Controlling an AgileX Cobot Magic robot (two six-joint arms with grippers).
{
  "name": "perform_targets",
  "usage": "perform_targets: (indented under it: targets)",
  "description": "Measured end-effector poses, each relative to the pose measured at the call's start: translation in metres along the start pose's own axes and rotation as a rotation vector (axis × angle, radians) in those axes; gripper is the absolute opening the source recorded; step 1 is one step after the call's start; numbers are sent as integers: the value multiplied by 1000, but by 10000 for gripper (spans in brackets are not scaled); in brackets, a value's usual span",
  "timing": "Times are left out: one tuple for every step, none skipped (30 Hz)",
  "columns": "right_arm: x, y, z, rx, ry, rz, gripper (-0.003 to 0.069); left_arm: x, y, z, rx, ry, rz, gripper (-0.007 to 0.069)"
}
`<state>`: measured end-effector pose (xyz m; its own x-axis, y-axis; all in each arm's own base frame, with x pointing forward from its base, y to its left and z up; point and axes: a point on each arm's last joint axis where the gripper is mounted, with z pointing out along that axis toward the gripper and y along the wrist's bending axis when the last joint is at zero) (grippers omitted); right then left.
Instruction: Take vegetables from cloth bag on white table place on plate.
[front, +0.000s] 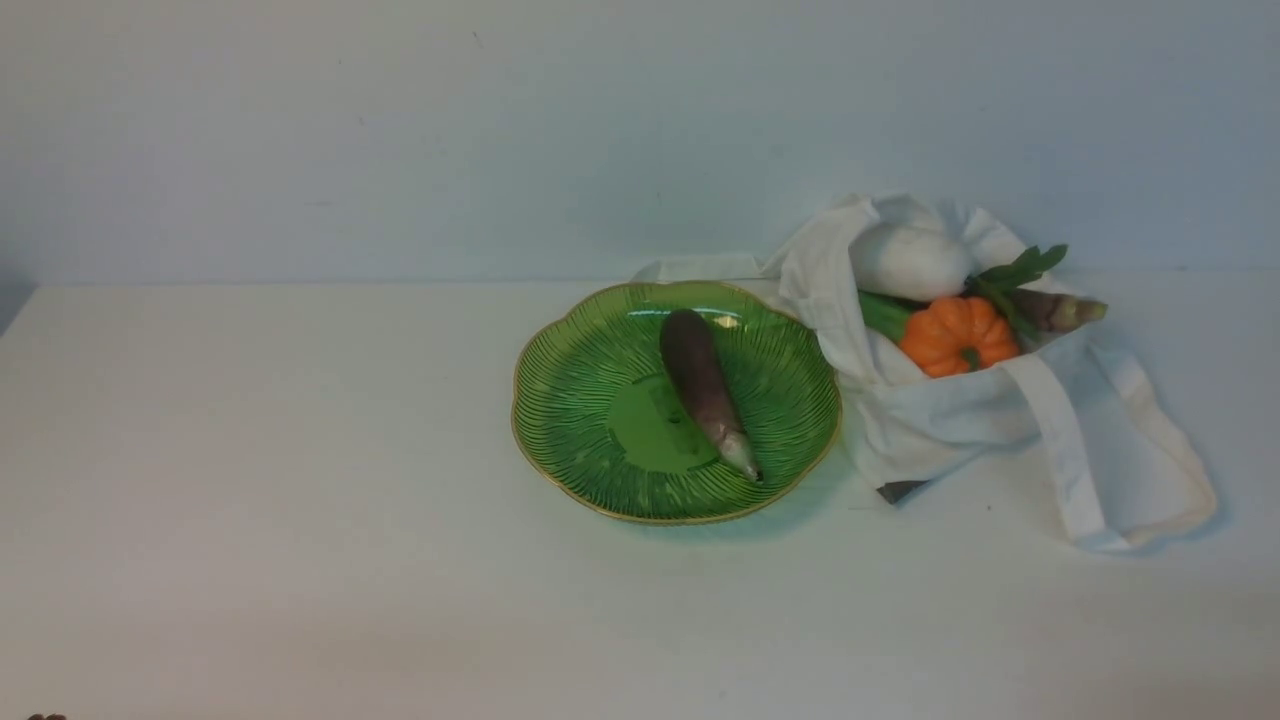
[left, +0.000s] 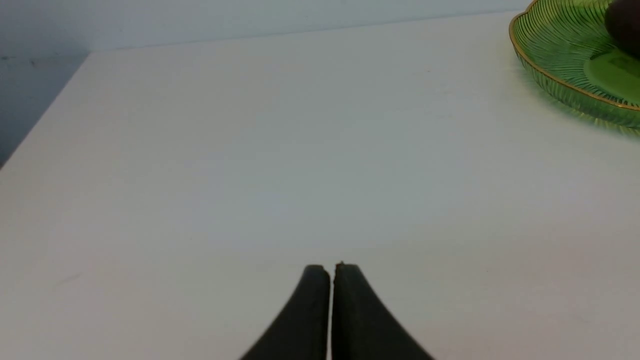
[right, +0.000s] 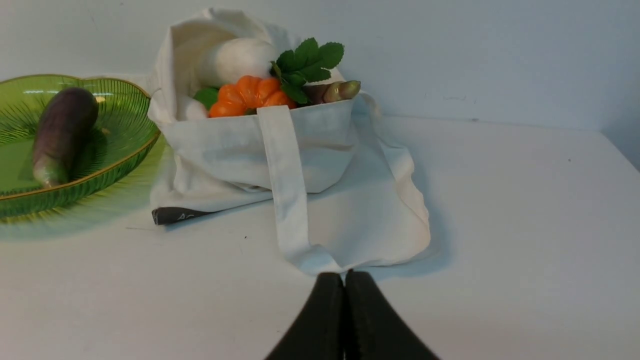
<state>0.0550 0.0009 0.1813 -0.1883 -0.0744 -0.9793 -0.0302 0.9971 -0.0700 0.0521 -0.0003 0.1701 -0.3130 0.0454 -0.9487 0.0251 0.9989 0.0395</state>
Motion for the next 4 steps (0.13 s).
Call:
perform_targets:
  targets:
    - [0,0,0,0,0,0,-15,0,0,0,0,0,0,-5]
    - [0,0,0,0,0,0,-15,0,0,0,0,0,0,-5]
    - [0,0,0,0,0,0,-15,0,0,0,0,0,0,-5]
    - [0,0,0,0,0,0,-15,0,0,0,0,0,0,-5]
